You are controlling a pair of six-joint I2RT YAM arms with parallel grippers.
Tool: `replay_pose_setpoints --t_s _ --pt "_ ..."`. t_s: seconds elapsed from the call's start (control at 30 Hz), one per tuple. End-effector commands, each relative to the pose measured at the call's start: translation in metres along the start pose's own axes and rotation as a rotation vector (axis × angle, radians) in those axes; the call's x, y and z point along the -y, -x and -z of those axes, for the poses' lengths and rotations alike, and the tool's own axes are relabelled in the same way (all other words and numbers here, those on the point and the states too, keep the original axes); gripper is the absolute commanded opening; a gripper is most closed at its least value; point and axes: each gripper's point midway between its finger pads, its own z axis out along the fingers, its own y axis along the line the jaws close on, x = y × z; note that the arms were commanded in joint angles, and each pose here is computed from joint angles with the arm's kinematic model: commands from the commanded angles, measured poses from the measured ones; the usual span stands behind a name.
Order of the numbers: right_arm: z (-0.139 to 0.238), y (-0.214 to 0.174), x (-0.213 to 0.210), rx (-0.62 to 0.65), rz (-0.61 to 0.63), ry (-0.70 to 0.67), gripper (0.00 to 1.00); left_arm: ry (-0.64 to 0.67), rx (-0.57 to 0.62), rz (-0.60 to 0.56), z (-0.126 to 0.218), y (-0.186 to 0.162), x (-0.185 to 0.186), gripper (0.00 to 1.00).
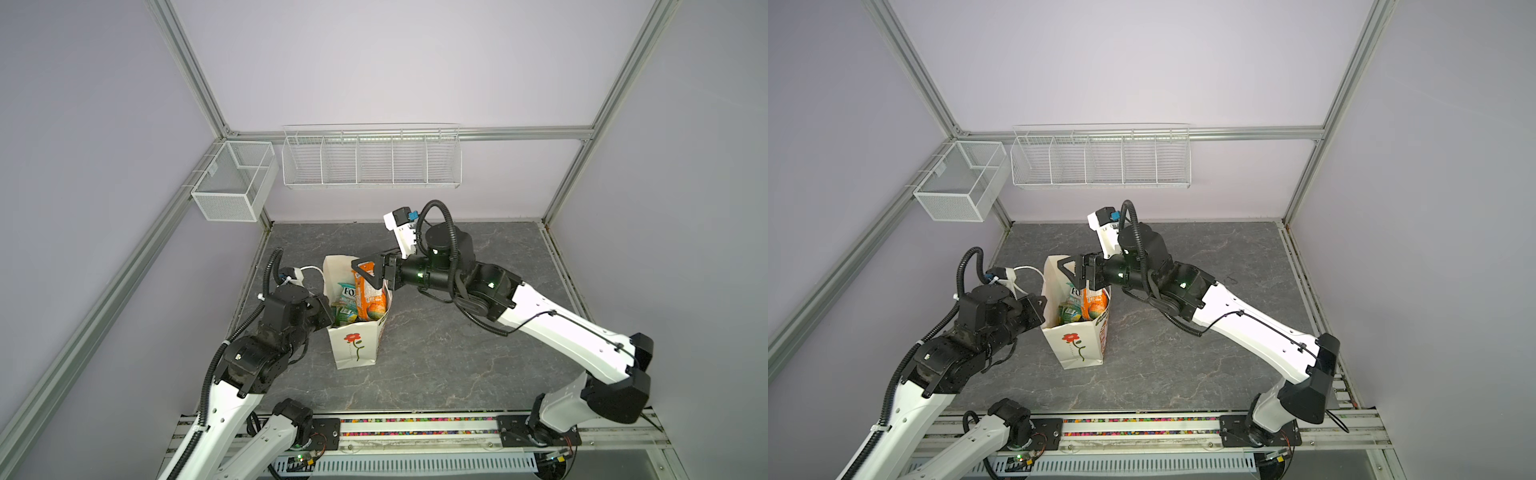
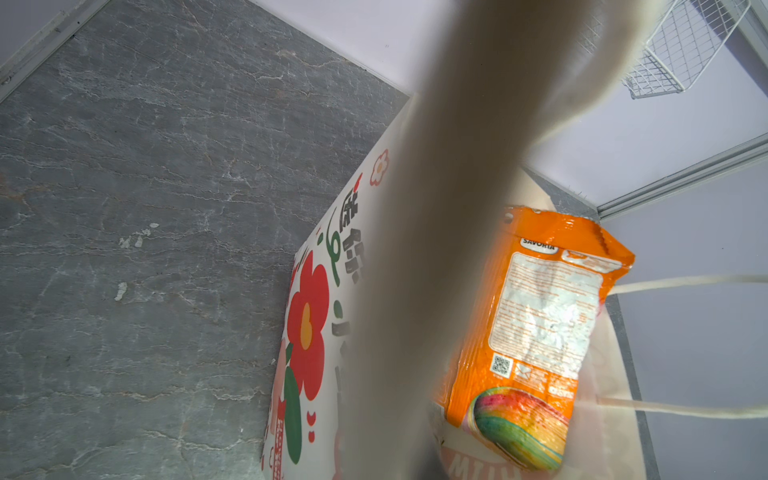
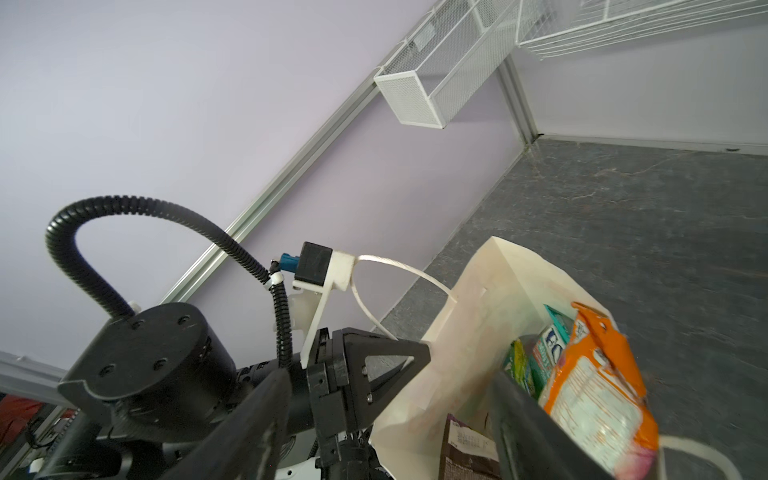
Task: Place the snacks into the paper bag
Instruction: 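Open the right gripper and raise it out of the paper bag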
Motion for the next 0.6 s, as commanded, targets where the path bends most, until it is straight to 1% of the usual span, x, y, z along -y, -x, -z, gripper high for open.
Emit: replay_pose_setpoints --t_s 0.0,0.1,0.3,0.43,0.5,0.57 --pt "0.019 -0.001 0.034 0.004 0.044 -0.182 0.79 -0.006 0.013 0.016 0.000 0.003 0.000 0.04" --pt "0.027 -0.004 0.054 0.015 0.031 -0.256 0.79 -0.009 0.011 0.015 -0.001 0.003 0.001 0.04" --pt "0.027 -0.020 0.071 -0.034 -0.007 -0.288 0.79 -0.010 0.009 0.015 -0.003 0.003 0.003 0.04" --pt "0.014 -0.034 0.074 -0.076 -0.036 -0.256 0.78 -0.018 0.009 0.018 -0.004 0.004 0.005 0.04" --pt "0.007 -0.035 0.068 -0.087 -0.046 -0.211 0.77 -0.026 0.010 0.020 -0.003 0.005 0.007 0.03" --pt "0.000 -0.034 0.062 -0.094 -0.046 -0.171 0.75 -0.012 -0.011 0.016 -0.010 0.002 0.006 0.03"
